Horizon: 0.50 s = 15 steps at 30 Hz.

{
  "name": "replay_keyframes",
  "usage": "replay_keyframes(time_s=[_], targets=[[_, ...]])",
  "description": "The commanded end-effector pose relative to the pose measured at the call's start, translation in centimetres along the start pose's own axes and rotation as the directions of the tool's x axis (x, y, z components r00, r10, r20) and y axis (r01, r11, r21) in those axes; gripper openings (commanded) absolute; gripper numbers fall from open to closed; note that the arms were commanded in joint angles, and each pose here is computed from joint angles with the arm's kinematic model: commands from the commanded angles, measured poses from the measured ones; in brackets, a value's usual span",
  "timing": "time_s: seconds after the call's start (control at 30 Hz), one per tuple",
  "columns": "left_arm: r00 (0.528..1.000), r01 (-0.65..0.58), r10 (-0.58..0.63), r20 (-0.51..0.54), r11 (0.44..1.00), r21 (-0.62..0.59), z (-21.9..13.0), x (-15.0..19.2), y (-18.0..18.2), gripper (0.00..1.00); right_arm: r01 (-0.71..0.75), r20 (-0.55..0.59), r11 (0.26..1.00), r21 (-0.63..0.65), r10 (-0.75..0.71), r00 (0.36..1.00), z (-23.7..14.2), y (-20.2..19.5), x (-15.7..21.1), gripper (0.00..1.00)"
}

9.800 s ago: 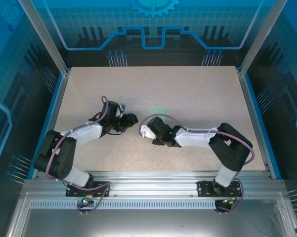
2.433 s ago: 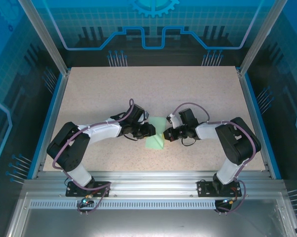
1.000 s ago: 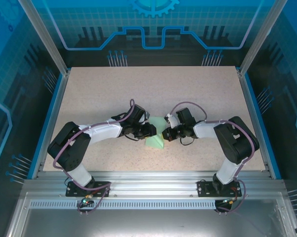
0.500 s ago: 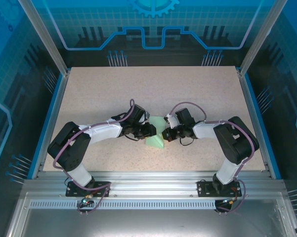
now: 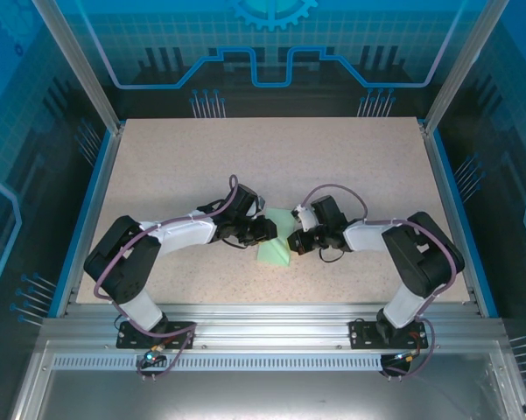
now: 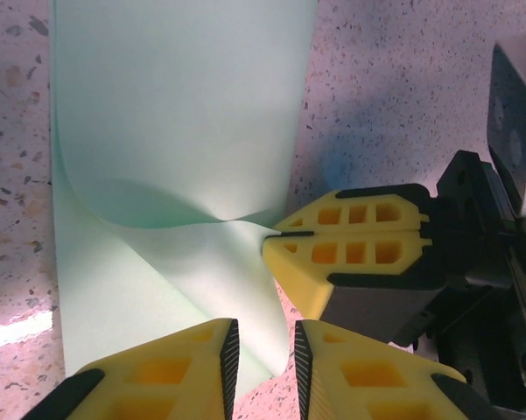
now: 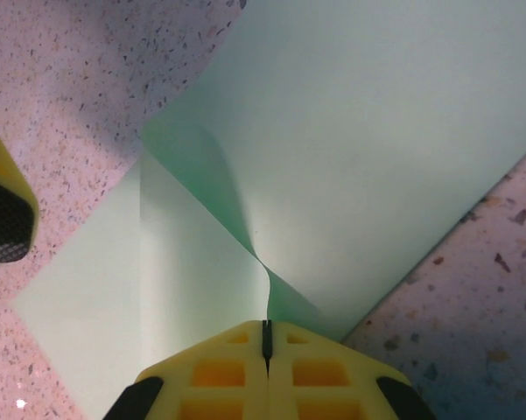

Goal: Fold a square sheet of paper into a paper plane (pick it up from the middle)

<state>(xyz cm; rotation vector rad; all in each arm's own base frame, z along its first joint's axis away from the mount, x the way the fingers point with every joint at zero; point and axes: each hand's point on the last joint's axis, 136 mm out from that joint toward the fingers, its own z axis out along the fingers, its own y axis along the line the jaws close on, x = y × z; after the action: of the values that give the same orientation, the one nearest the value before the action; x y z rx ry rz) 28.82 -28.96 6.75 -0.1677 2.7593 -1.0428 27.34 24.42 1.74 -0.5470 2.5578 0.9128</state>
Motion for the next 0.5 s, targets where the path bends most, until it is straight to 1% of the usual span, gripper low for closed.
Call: replay_keyframes(time_s=[0.0, 0.17, 0.47], targets=[[1.000, 0.005, -0.006, 0.022, 1.000, 0.017, -0.5, 0.1, -0.6, 0.27, 0.011, 0.027, 1.000, -0.028, -0.010, 1.000, -0.7, 1.5, -0.4, 0.01], [1.000, 0.012, -0.012, 0.029, 1.000, 0.022, -0.4, 0.1, -0.5, 0.27, 0.009, 0.045, 1.000, -0.030, -0.007, 0.999, -1.3, 2.0, -0.7, 0.01], [1.000, 0.010, -0.010, 0.029, 1.000, 0.027, -0.5, 0.2, -0.6, 0.27, 0.000, 0.017, 1.000, 0.000, 0.000, 1.000, -0.6, 1.1, 0.2, 0.01]])
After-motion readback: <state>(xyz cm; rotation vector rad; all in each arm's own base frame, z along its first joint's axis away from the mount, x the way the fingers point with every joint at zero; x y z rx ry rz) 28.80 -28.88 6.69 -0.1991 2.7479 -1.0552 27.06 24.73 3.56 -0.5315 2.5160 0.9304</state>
